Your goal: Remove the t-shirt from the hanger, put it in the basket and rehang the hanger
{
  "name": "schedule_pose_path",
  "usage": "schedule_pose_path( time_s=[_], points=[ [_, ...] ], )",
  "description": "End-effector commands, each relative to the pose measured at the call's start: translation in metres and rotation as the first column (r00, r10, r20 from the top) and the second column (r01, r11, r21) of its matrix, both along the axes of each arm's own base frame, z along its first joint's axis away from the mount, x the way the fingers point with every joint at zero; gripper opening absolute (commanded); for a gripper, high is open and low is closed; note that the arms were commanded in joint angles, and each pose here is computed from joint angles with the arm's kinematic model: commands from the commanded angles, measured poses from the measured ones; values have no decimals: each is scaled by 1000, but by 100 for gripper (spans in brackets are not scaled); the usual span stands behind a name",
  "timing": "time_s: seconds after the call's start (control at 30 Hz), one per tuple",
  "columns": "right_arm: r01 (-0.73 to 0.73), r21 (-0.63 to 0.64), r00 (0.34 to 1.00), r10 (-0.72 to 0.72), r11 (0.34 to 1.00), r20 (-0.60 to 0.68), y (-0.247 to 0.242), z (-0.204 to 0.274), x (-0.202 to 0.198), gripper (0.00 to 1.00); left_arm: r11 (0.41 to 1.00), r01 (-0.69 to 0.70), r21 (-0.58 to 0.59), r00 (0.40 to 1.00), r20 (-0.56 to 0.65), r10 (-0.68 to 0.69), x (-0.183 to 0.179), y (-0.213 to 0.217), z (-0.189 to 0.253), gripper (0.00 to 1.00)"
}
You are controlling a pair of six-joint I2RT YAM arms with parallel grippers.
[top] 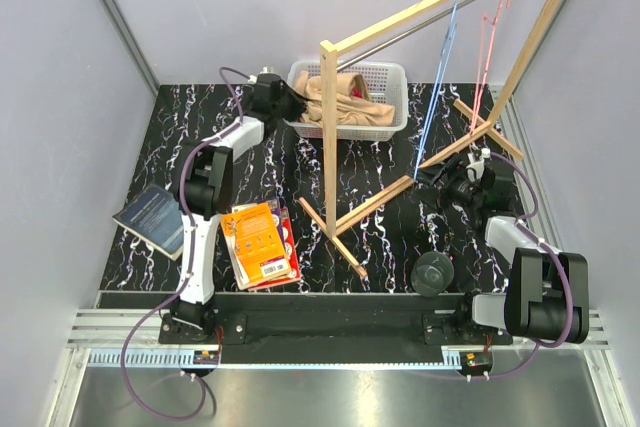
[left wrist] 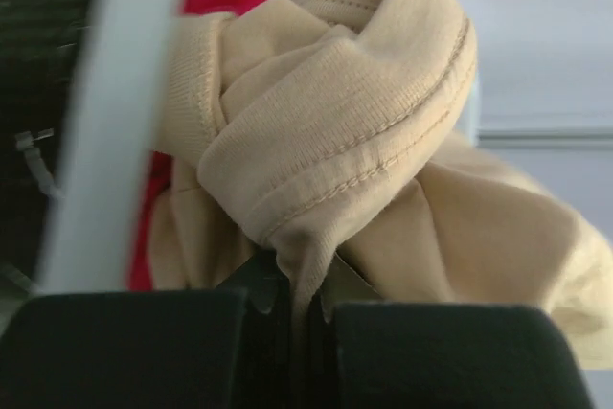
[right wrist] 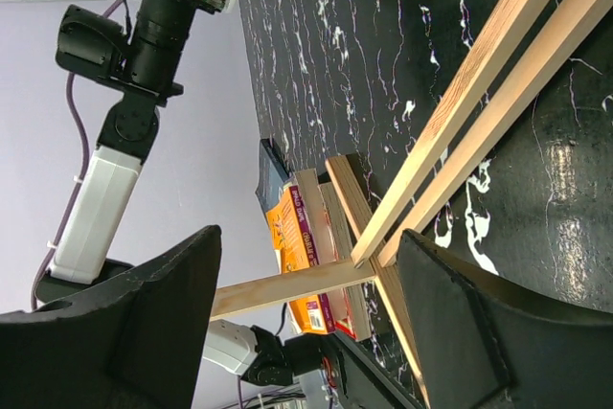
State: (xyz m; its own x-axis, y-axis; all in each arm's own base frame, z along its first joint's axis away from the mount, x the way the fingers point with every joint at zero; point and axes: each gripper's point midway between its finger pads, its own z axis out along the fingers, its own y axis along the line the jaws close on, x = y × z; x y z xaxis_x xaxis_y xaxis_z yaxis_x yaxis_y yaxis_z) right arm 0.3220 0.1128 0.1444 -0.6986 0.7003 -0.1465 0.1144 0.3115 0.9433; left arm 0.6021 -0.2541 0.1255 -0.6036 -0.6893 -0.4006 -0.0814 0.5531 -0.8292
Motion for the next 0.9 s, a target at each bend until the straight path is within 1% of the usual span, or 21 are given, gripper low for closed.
schedule_pose_path(
  time_s=[0.0, 0.03, 0.07, 0.1, 0.13, 0.23, 0.3, 0.43, 0.47, 0.5, 0.53, 0.57, 0.6, 0.63, 0.67, 0.7, 0.73, 0.8, 0.83, 0.87],
  points=[
    [-12, -19, 999, 13, 1000, 51, -2, 5, 2, 82, 994, -93, 50, 995, -31, 94, 3, 8, 1, 0],
    [-11, -20, 999, 12, 1000, 46, -2, 3, 2, 82, 995, -89, 37, 996, -19, 90, 6, 0, 7, 0],
    [-10, -20, 999, 10, 1000, 43, -2, 1, 2, 82, 995, -86, 42, 996, -29, 87, 8, -5, -3, 0],
    [-11, -19, 999, 12, 1000, 40, -2, 0, 2, 82, 996, -78, 37, 997, -20, 79, 10, -12, -1, 0],
    [-12, -17, 999, 13, 1000, 36, -2, 0, 3, 82, 998, -53, 32, 998, 21, 52, 12, -27, 13, 0],
    [-13, -15, 999, 14, 1000, 36, -2, 0, 3, 81, 998, -1, 61, 998, 69, -3, 15, -52, 16, 0],
    [-13, -15, 999, 14, 1000, 41, -3, 2, 3, 81, 995, 4, 100, 997, 77, -11, 16, -53, 8, 0],
    [-14, -16, 999, 14, 1000, 41, -3, 2, 4, 82, 975, -30, 218, 998, 55, 18, 15, -32, -8, 1],
    [-14, -15, 999, 14, 1000, 38, -3, 1, 3, 82, 969, -38, 244, 999, 33, 31, 9, -24, -17, 5],
    [-12, -15, 999, 13, 1000, 34, -4, -1, 3, 82, 968, -50, 245, 998, 60, 36, 5, -17, 0, 9],
    [-12, -15, 999, 13, 1000, 32, -4, -1, 3, 82, 965, -101, 242, 991, 113, 75, 9, -9, 14, 16],
    [-14, -15, 999, 15, 1000, 33, -3, -1, 3, 82, 966, -113, 234, 986, 145, 81, 8, -5, 22, 23],
    [-14, -15, 999, 15, 1000, 32, -4, -2, 4, 82, 959, -115, 259, 986, 151, 77, 3, 2, 18, 35],
    [-16, -15, 999, 16, 1000, 31, -3, -2, 4, 82, 957, -127, 262, 979, 188, 78, 2, 5, 38, 40],
    [-17, -13, 999, 17, 1000, 30, -3, -2, 3, 82, 952, -124, 279, 977, 200, 68, 2, 7, 43, 45],
    [-18, -12, 999, 18, 1000, 31, -3, -2, 3, 82, 947, -117, 300, 971, 233, 46, 3, 7, 58, 51],
    [-19, -12, 999, 20, 1000, 34, -3, -1, 3, 82, 945, -104, 310, 971, 237, 29, 1, 7, 67, 54],
    [-18, -11, 999, 19, 1000, 38, -3, 1, 2, 82, 945, -92, 314, 962, 274, 3, 0, 6, 89, 57],
    [-18, -10, 999, 18, 1000, 39, -3, 1, 2, 82, 946, -84, 312, 959, 283, -8, -2, 5, 96, 60],
    [-17, -8, 999, 17, 1000, 40, -3, 2, 1, 82, 948, -87, 307, 952, 305, -12, -6, 6, 111, 69]
  ],
)
